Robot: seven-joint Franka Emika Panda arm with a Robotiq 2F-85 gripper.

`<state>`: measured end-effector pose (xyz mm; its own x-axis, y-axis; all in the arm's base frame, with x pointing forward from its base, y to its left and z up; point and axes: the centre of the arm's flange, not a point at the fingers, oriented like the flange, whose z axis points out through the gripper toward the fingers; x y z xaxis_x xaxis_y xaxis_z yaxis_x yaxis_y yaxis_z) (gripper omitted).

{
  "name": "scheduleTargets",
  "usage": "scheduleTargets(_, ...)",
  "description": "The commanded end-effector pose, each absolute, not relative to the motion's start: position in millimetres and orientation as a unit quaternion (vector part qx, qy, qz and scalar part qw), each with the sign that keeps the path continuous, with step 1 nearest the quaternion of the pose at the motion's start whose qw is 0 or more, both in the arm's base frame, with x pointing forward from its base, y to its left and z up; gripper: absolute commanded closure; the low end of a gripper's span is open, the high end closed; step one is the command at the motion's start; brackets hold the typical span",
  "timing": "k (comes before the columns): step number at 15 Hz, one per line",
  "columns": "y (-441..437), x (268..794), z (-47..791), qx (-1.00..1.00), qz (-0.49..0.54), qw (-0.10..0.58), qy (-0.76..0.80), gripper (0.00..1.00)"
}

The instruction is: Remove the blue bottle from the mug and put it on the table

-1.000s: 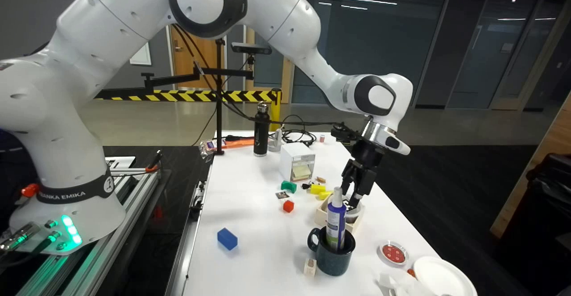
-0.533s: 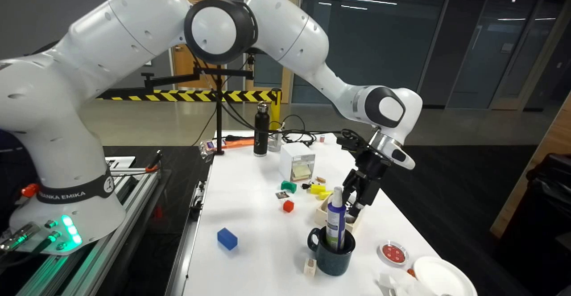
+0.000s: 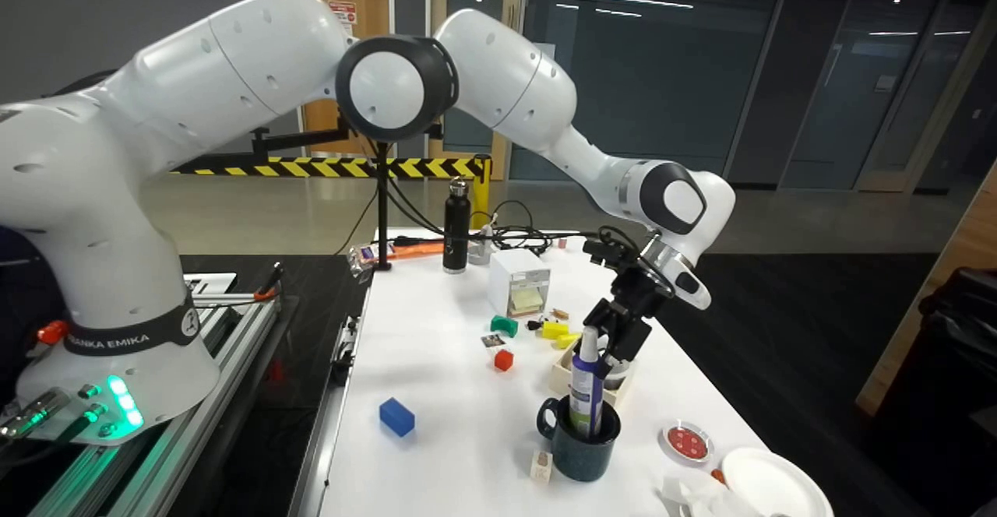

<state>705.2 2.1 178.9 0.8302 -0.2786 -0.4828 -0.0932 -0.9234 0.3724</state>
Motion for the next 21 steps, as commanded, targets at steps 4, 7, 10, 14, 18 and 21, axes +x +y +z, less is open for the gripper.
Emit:
scheduleTargets(4,7,722,177,0.935,-0.311,0.143,-0.098,0.0)
scheduleTargets(7,6,718,169,0.933,-0.319,0.138,-0.097,0.0)
scheduleTargets(10,3,717,157,0.931,-0.325,0.133,-0.102,0.0)
scheduleTargets(14,1,719,149,0.933,-0.318,0.134,-0.103,0.34)
scheduleTargets(18,2,721,149,0.934,-0.313,0.136,-0.102,0.64)
scheduleTargets(21,2,721,149,0.935,-0.311,0.139,-0.101,0.74)
